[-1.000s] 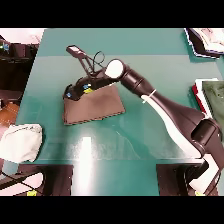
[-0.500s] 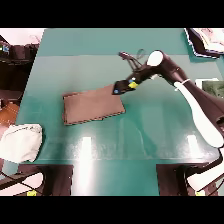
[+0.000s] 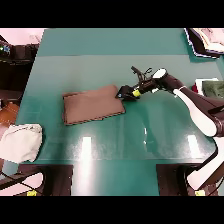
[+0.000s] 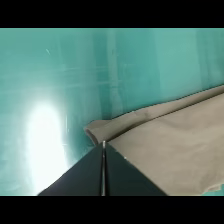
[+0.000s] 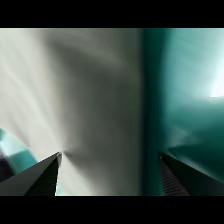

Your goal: Fold the shirts.

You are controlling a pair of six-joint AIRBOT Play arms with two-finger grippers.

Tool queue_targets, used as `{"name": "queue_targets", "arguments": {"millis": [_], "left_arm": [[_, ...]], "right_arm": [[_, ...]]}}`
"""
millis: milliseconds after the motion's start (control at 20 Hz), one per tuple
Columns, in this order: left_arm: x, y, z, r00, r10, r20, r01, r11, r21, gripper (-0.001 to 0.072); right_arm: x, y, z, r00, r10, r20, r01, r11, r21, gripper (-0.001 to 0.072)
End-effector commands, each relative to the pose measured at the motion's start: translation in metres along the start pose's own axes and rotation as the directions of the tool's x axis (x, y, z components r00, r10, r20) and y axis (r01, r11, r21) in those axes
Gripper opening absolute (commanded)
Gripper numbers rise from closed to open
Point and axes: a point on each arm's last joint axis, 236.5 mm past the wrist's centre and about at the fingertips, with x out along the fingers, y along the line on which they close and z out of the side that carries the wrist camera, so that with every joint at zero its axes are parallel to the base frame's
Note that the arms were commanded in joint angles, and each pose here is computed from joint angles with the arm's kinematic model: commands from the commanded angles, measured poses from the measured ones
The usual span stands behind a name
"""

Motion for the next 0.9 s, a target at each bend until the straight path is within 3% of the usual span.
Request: {"name": "queue_targets", "arguments": {"millis": [0, 150, 300, 350, 400, 650, 850], "left_arm": [[0.000, 0.000, 0.000, 1.000, 0.000, 0.000, 0.000, 1.000, 0.000, 0.0031], [0.000, 0.000, 0.000, 1.000, 0.000, 0.000, 0.000, 1.000, 0.000, 0.0031], [0.000, 0.000, -0.002, 1.000, -0.001, -0.007, 0.001, 1.000, 0.000, 0.0031], [0.000, 0.000, -0.003, 1.000, -0.002, -0.014, 0.002, 1.000, 0.000, 0.0031], [0.000, -0.001, -0.005, 1.000, -0.003, -0.022, 0.003, 1.000, 0.000, 0.0030], [-0.001, -0.003, -0.016, 0.998, -0.011, -0.068, 0.011, 1.000, -0.001, 0.0031], [0.001, -0.025, -0.020, 0.995, -0.052, -0.087, 0.054, 0.998, 0.021, 0.0030]], "right_arm": [[0.025, 0.008, 0.008, 0.999, 0.029, 0.040, -0.029, 1.000, -0.005, 0.0689], [0.046, 0.027, 0.008, 0.999, 0.040, 0.014, -0.039, 0.997, -0.062, 0.0602], [0.062, 0.047, 0.012, 0.999, 0.049, 0.001, -0.048, 0.991, -0.129, 0.0274], [0.065, 0.052, 0.013, 0.999, 0.053, -0.001, -0.053, 0.987, -0.150, 0.0064], [0.065, 0.057, 0.012, 0.998, 0.059, -0.007, -0.059, 0.982, -0.182, 0.0020], [0.011, 0.062, 0.033, 0.997, 0.060, 0.047, -0.048, 0.973, -0.227, 0.0017], [-0.106, 0.021, 0.070, 0.968, -0.109, 0.226, 0.155, 0.969, -0.195, 0.0016]]}}
